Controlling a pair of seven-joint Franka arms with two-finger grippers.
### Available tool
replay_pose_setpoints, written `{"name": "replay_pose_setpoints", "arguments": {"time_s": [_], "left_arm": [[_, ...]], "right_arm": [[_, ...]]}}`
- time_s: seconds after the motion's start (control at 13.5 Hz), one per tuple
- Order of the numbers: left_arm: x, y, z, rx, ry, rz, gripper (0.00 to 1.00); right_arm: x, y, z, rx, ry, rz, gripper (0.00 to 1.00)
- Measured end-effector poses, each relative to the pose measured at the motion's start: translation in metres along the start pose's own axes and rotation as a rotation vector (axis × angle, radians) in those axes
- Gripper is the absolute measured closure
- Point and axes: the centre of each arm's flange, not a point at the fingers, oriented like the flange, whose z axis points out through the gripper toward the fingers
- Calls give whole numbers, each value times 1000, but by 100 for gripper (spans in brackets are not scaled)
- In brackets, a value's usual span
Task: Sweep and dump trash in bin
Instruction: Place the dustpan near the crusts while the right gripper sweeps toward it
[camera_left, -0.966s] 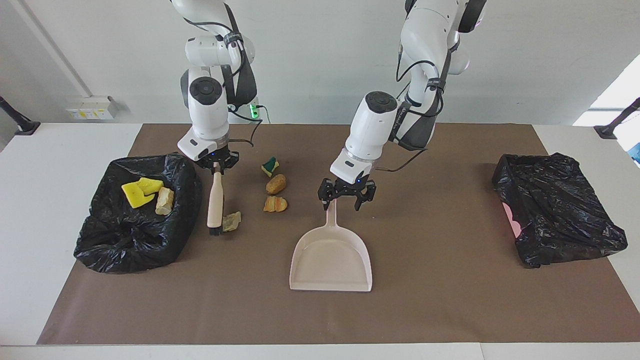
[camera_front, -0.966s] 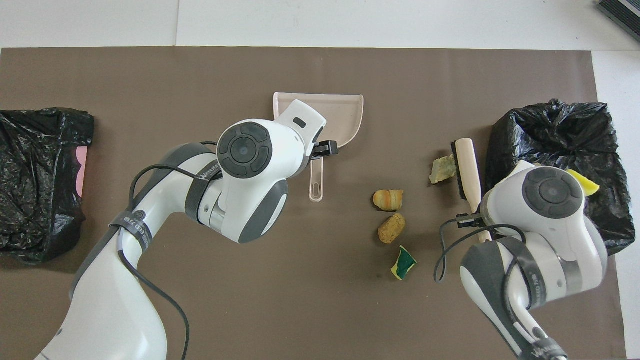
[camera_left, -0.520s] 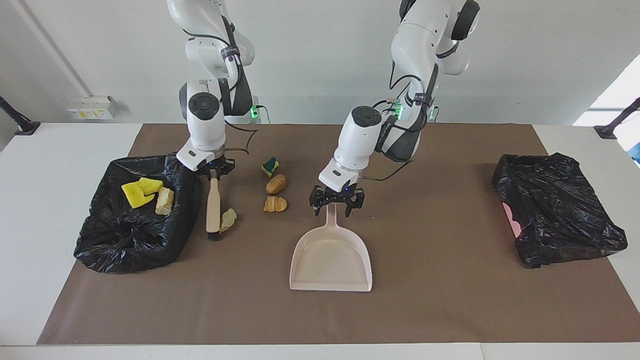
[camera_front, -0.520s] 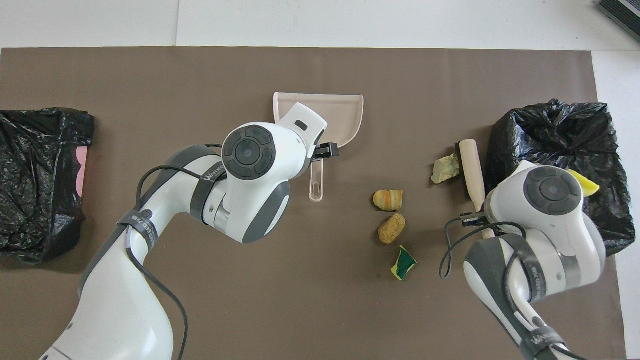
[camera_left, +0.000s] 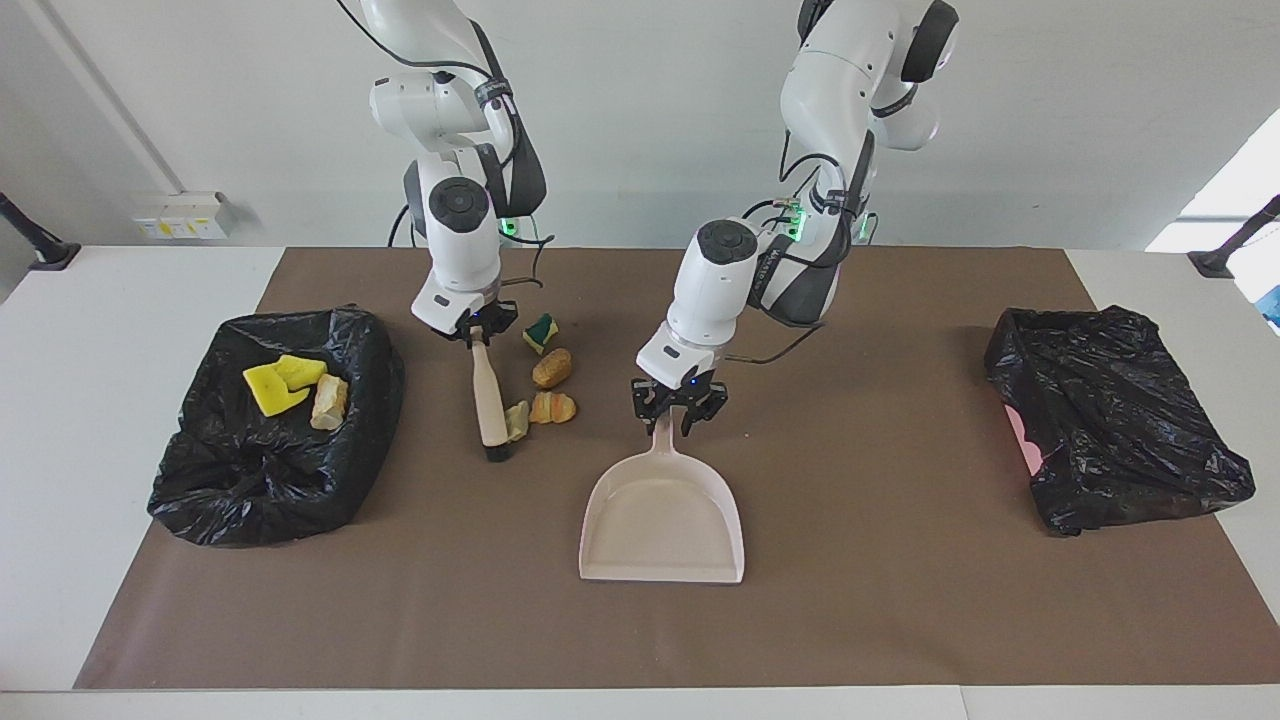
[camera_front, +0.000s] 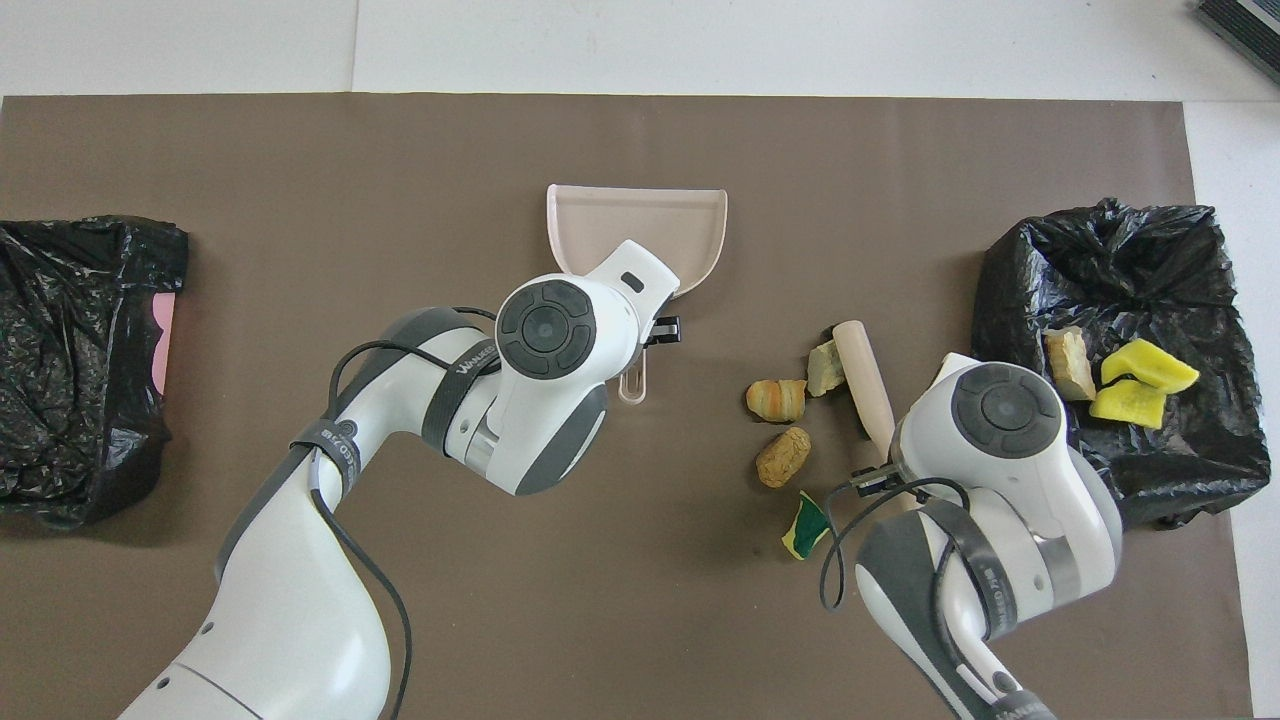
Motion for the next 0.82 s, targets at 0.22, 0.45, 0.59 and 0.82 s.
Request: {"name": "replay_pose_setpoints", "arguments": {"time_s": [0.22, 0.45, 0.59, 0.82], "left_arm": [[7, -9, -6, 24, -1, 135, 68], [30, -44, -33, 49, -13, 298, 68], [41, -67, -56, 62, -25, 390, 68], [45, -83, -74, 73, -53, 529, 68]], "right_arm": [[1, -21, -11, 9, -25, -34, 75], [1, -17, -37, 8, -82, -6, 75], [-7, -18, -48, -4, -129, 75, 75], [-29, -47, -55, -47, -171, 215, 75]]}}
